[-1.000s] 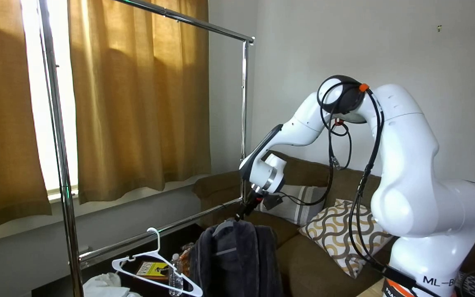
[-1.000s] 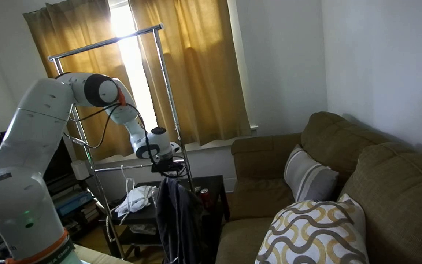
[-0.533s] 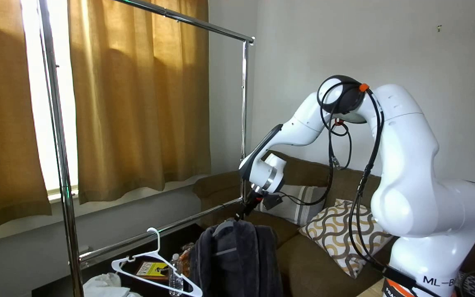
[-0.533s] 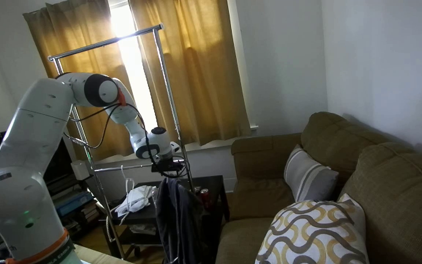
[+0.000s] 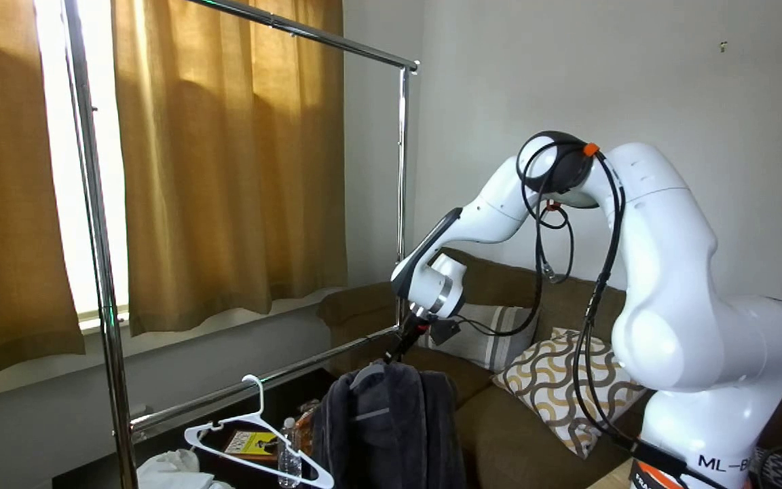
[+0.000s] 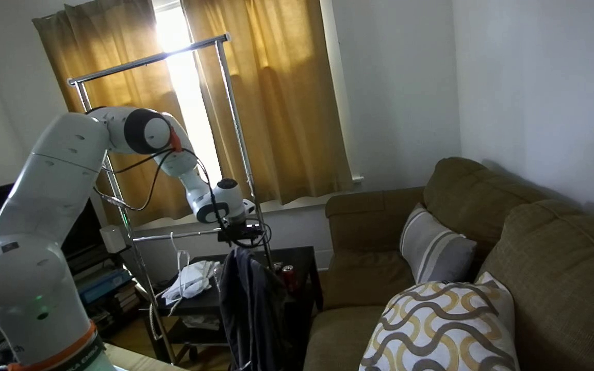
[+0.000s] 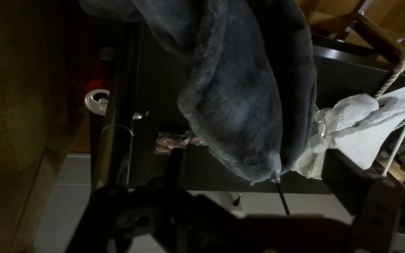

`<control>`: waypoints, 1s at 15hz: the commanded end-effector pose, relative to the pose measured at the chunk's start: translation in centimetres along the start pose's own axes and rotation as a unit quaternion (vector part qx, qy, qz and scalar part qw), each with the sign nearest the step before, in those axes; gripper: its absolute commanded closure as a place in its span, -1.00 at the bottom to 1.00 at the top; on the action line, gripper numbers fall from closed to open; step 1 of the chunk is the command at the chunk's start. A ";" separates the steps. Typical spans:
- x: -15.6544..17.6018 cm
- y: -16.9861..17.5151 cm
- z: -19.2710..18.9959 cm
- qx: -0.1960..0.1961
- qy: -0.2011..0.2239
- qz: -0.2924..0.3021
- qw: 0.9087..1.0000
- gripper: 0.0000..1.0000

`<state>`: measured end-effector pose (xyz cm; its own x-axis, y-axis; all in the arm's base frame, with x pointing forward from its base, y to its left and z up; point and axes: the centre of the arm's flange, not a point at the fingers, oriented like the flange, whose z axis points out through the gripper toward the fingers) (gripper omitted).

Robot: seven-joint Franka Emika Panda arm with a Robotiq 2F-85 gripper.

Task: Hang the rob on the top railing

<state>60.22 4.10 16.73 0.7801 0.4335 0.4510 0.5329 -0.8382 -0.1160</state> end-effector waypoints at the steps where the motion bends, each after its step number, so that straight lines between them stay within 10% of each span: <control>1: 0.9 1.4 3.8 0.026 -0.023 -0.011 0.999 -1.00; 6: 0.7 2.4 7.4 0.050 -0.036 -0.033 0.998 -1.00; 7: 0.6 2.5 7.8 0.056 -0.035 -0.034 0.997 -0.61; 15: 1.7 0.2 6.4 0.080 -0.003 -0.045 0.996 0.61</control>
<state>64.42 6.76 11.13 0.7351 0.5126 0.4437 0.6367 -0.7469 -0.1919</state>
